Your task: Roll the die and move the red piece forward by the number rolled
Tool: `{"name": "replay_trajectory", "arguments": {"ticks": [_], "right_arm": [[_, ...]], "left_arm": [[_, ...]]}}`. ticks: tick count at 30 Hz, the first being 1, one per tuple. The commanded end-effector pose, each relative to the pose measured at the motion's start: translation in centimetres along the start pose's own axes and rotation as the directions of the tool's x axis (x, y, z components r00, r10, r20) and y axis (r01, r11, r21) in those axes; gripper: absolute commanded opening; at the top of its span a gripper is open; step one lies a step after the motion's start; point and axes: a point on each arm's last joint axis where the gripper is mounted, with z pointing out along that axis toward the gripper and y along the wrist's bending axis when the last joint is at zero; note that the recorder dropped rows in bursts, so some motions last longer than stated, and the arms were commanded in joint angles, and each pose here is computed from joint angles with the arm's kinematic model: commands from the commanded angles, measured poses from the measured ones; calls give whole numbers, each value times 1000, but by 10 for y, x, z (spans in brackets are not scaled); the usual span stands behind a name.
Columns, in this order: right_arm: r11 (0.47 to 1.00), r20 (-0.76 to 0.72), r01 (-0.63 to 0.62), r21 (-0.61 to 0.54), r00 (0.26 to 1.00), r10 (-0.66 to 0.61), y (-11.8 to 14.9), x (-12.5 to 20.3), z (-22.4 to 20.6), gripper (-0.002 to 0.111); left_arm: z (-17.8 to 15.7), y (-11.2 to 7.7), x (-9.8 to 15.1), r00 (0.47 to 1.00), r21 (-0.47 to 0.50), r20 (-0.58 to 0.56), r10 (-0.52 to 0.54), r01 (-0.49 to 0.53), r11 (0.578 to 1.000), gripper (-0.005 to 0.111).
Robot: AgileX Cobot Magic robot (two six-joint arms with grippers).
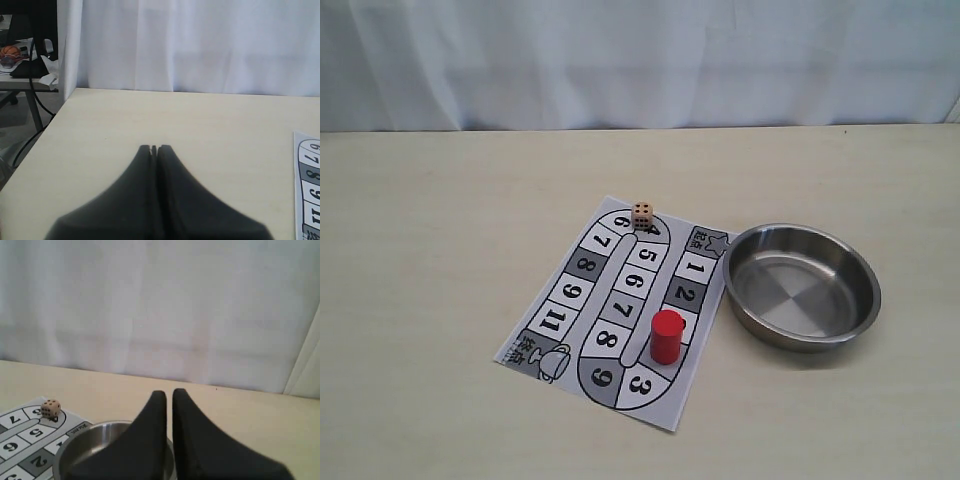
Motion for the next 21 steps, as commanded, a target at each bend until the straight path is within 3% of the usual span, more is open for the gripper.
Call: {"name": "replay_trajectory", "arguments": {"ticks": [1,11,21], "right_arm": [[1000,-65,-2,-1,998,2,0,7,0,4],[999,-159,-32,-6,987,31,1,15,-1,4],[999,-158,-32,-6,987,31,1,15,-1,4]], "left_arm": [[0,0,0,1000,1,4,-6,6,1000,0],[0,0,0,1000,1,4,-6,6,1000,0],[0,0,0,1000,0,7,-4,4,1000,0]]}}
